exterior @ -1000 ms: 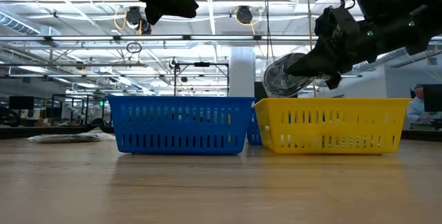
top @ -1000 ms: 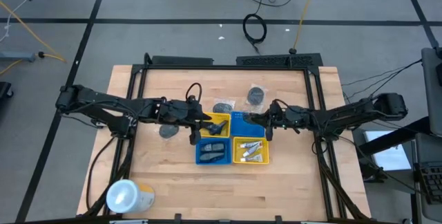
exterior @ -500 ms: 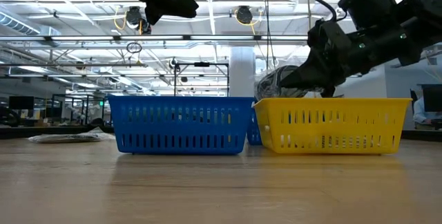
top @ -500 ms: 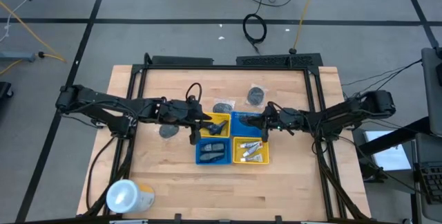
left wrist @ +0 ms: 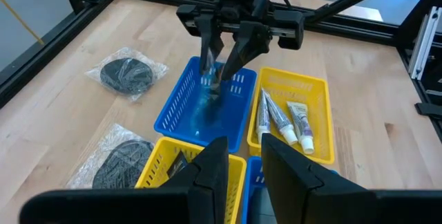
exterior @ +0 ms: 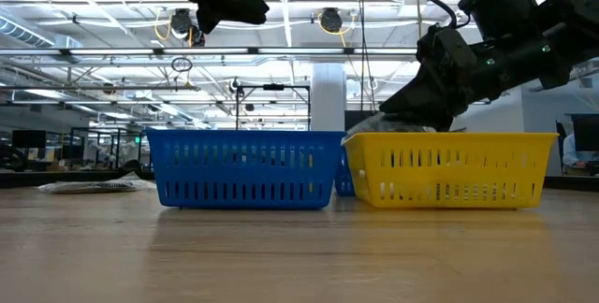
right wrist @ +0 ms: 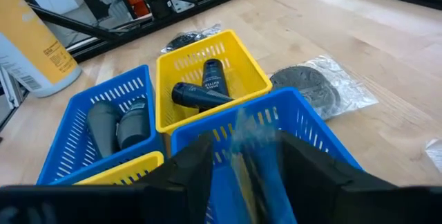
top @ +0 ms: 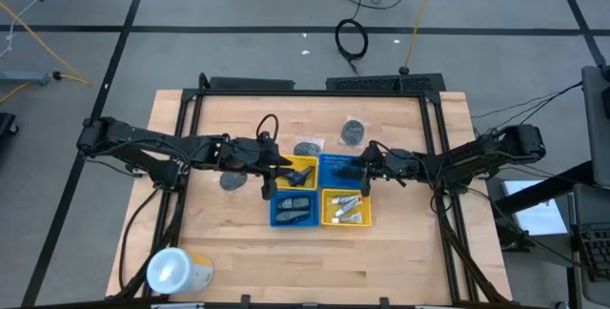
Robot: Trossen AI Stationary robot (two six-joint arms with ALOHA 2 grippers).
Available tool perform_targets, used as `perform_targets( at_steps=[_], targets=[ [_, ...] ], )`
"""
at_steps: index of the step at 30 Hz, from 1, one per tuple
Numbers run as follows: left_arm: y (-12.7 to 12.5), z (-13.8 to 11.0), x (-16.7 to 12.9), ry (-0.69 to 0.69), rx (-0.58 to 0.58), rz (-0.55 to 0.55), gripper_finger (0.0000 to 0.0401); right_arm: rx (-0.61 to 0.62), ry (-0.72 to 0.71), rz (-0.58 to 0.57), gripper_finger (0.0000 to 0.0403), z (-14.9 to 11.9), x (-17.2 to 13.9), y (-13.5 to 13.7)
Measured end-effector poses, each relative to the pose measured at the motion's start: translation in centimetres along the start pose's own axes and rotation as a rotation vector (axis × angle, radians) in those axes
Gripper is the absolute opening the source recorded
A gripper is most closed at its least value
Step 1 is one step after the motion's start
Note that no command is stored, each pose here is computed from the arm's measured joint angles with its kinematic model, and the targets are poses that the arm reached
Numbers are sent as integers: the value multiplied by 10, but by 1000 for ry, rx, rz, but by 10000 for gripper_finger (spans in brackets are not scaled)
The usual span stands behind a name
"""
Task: Pick & Place Travel size toiletries
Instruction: Put the black hairbrush into the right blue bin
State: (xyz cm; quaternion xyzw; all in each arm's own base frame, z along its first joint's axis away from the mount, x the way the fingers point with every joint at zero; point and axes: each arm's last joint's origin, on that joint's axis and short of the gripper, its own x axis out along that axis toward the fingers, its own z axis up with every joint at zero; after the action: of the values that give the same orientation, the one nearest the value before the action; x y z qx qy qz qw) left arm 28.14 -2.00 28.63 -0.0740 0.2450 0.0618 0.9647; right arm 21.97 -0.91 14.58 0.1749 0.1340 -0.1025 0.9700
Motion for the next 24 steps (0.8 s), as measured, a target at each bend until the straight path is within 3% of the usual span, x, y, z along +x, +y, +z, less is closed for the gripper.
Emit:
perform_targets(
  at_steps=[7,15,24],
  targets=[
    [0,0,0,0,0,0,85,-75,-60,-19,179,5,-1,1],
    [0,0,0,0,0,0,85,-71,-202,-145,172,32,-13,-15],
    [0,0,0,0,5,0,85,54,32,-413,169,40,-22,-55]
  ],
)
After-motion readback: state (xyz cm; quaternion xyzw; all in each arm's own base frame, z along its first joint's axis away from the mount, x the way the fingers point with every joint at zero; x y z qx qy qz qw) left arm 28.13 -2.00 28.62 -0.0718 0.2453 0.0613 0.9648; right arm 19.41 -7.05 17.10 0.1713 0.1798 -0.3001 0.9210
